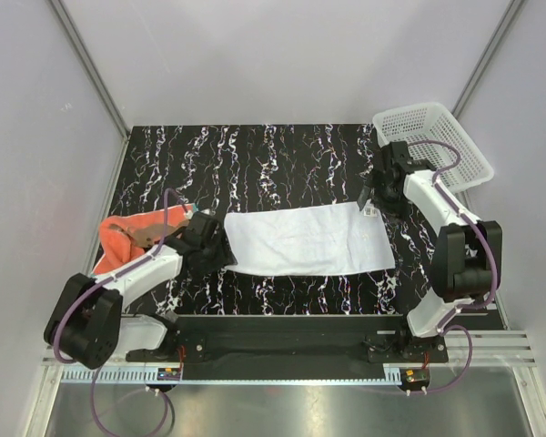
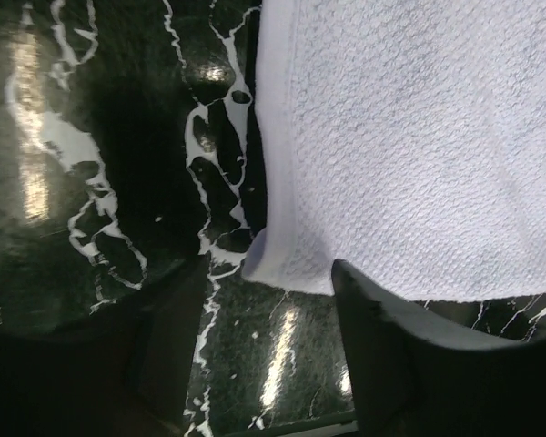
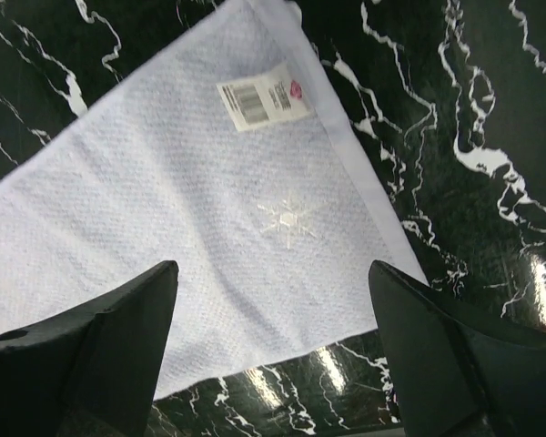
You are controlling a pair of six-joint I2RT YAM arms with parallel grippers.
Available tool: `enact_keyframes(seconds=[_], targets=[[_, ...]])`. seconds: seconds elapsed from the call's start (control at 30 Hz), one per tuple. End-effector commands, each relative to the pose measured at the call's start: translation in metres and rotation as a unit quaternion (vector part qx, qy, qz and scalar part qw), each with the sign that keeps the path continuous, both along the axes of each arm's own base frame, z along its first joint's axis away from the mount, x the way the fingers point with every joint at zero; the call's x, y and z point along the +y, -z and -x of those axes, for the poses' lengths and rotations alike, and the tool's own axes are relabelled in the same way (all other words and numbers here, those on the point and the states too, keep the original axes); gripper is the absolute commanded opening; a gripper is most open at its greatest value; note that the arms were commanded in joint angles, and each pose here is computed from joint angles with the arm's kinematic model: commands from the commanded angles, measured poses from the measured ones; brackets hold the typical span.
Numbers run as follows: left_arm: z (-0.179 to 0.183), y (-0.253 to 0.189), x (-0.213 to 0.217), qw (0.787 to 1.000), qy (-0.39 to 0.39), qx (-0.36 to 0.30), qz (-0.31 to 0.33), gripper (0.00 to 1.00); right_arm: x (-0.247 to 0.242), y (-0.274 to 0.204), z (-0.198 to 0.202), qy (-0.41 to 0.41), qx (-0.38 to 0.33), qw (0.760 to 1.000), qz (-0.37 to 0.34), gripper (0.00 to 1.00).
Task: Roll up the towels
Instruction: Flatten the towel
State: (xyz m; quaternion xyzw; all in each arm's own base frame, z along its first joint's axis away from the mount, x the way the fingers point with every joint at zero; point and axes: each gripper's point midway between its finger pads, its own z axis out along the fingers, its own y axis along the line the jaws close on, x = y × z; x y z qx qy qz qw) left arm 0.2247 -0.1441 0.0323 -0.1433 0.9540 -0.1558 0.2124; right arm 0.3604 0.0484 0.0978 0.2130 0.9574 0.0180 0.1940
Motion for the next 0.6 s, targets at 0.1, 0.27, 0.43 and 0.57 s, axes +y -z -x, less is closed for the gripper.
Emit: enact_keyframes(seconds=[0.1, 0.27, 0.43, 0.57], targets=[[-0.024, -0.002, -0.030, 0.999, 0.019, -0.024, 0.039, 0.28, 0.010, 0.011, 0.023, -0.013, 0.005, 1.000, -0.023, 0.93], [-0.038, -0.038, -0.017, 0.999, 0.014, -0.044, 0.001, 0.00, 0.007, 0.011, 0.030, -0.018, 0.008, 1.000, -0.017, 0.92], [-0.046, -0.074, 0.000, 0.998, -0.001, -0.057, -0.014, 0.42, 0.009, 0.008, 0.033, -0.022, 0.004, 1.000, -0.022, 0.92], [-0.033, -0.073, 0.008, 0.999, -0.001, -0.031, -0.025, 0.81, 0.009, 0.011, 0.037, -0.028, 0.009, 0.999, -0.022, 0.92]])
